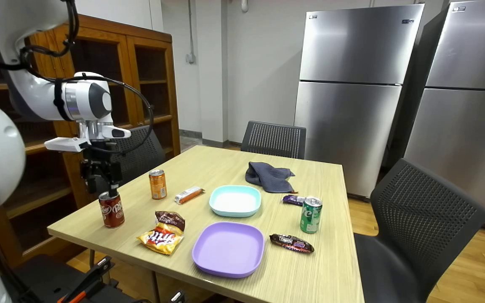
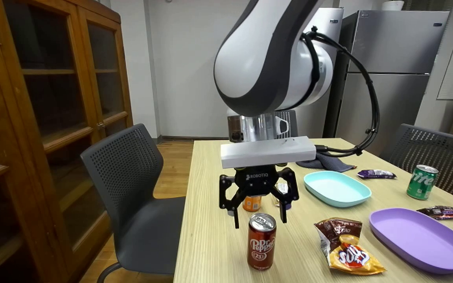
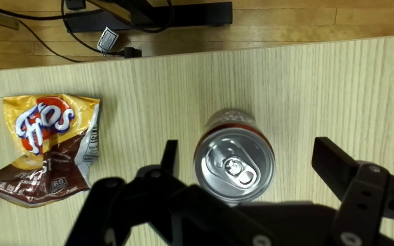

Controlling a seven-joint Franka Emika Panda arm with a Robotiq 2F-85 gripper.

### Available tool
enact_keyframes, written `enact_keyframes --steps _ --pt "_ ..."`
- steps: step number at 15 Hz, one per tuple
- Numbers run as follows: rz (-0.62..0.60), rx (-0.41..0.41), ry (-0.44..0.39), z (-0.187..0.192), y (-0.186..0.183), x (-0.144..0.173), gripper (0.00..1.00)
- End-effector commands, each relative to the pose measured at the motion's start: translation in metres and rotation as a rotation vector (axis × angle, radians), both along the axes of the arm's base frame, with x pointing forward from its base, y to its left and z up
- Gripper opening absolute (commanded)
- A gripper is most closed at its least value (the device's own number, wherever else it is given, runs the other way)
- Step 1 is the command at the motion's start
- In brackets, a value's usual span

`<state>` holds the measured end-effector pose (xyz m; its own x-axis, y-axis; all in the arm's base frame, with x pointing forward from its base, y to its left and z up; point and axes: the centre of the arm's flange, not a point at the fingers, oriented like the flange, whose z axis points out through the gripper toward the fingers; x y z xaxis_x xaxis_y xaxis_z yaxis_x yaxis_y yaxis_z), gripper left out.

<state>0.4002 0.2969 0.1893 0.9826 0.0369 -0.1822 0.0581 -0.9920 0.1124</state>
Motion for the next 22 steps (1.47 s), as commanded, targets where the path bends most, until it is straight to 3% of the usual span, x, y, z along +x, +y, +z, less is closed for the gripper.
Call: enact_keyframes --steps 1,10,20,21,22 --pt "0.037 0.014 -0.066 0.001 -0.008 -0.007 1.00" --pt "0.059 0.053 -0.119 -0.010 -0.016 -0.010 1.00" --pt "0.058 0.057 -0.120 -0.016 -0.019 -0.015 1.00" --pt "0.060 0.056 -0.123 -0.016 -0.019 -0.015 0.75" --pt "0.062 0.054 -0.124 -0.017 -0.019 -0.016 0.74"
